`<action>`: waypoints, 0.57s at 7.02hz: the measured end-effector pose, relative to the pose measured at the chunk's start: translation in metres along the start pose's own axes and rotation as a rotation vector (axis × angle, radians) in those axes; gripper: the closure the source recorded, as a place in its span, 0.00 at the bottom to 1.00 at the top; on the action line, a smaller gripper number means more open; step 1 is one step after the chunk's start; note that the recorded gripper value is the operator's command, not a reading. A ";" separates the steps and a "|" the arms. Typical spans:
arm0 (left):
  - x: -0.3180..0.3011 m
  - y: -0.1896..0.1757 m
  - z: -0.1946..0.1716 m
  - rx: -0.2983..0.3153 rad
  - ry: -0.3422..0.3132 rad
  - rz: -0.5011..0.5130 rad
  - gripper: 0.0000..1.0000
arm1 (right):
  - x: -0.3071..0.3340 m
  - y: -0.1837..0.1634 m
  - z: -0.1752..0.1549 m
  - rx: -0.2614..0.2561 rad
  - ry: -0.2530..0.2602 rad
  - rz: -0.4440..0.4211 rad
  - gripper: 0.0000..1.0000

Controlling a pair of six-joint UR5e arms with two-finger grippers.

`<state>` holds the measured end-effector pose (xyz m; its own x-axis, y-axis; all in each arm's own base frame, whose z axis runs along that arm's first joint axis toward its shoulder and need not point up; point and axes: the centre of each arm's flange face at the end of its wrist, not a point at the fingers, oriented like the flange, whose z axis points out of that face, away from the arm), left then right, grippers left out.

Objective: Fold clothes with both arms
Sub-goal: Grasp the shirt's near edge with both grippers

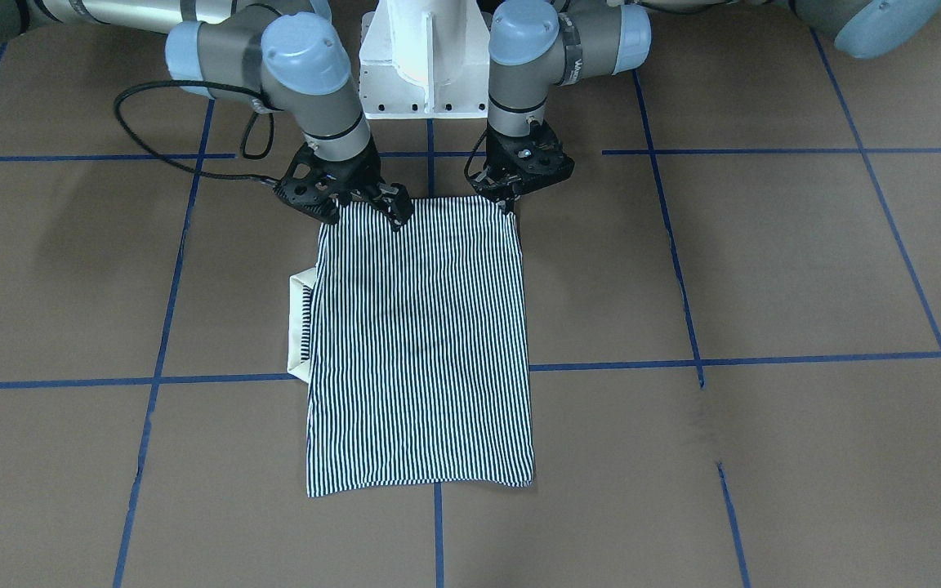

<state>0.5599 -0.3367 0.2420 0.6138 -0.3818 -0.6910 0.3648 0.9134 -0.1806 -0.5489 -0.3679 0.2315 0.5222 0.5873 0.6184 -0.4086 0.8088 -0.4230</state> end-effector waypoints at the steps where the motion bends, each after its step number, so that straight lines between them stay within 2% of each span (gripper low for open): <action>1: 0.001 0.001 0.000 0.000 0.002 0.001 1.00 | 0.009 0.018 0.016 0.037 0.010 0.043 0.00; 4: 0.004 0.003 -0.003 -0.004 0.011 0.002 1.00 | 0.033 0.016 0.042 0.081 0.053 0.097 0.00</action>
<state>0.5615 -0.3352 0.2365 0.6067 -0.3781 -0.6993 0.3606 0.9148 -0.1818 -0.5696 -0.3369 0.2734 0.5155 0.6653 0.5400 -0.5174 0.7440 -0.4227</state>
